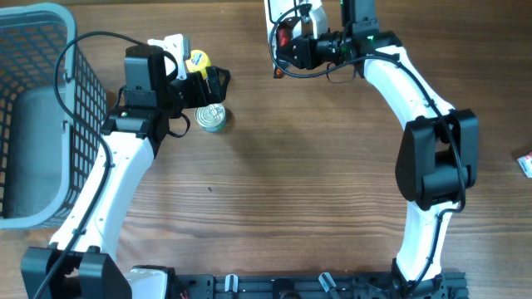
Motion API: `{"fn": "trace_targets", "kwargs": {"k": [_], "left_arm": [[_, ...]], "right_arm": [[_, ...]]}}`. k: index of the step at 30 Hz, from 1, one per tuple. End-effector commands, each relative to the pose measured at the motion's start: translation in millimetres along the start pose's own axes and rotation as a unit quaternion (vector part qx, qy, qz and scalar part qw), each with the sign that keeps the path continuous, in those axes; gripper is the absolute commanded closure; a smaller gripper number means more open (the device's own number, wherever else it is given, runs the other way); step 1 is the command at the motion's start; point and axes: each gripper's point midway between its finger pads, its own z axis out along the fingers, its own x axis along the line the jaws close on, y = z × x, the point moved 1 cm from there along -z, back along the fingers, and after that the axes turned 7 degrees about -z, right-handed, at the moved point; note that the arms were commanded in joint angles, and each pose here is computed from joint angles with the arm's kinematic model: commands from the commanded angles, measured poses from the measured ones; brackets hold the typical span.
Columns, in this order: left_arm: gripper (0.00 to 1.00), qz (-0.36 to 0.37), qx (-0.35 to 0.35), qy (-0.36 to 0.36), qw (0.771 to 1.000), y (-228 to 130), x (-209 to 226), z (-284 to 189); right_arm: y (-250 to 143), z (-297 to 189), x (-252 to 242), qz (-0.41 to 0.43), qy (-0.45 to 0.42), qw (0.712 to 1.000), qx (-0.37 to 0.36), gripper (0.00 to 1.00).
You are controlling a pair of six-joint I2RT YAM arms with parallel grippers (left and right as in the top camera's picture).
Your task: Scan the item barcode
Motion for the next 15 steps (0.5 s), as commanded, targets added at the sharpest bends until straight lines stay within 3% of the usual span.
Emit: {"fn": "trace_targets", "kwargs": {"k": [1,9,15], "left_arm": [[0.0,0.001,-0.01,0.001,1.0,4,-2,-7],[0.0,0.0,-0.007,0.002,1.0,3,-2,-7],[0.0,0.001,-0.007,0.002,1.0,3,-2,-7]], "right_arm": [[-8,-2,-27,-0.01,-0.093,0.995,0.029,0.89],[-24,8,-31,-0.021,-0.168,0.983,0.078,0.87],[-37,6,-44,-0.01,-0.281,0.953,0.115,0.84]]}}
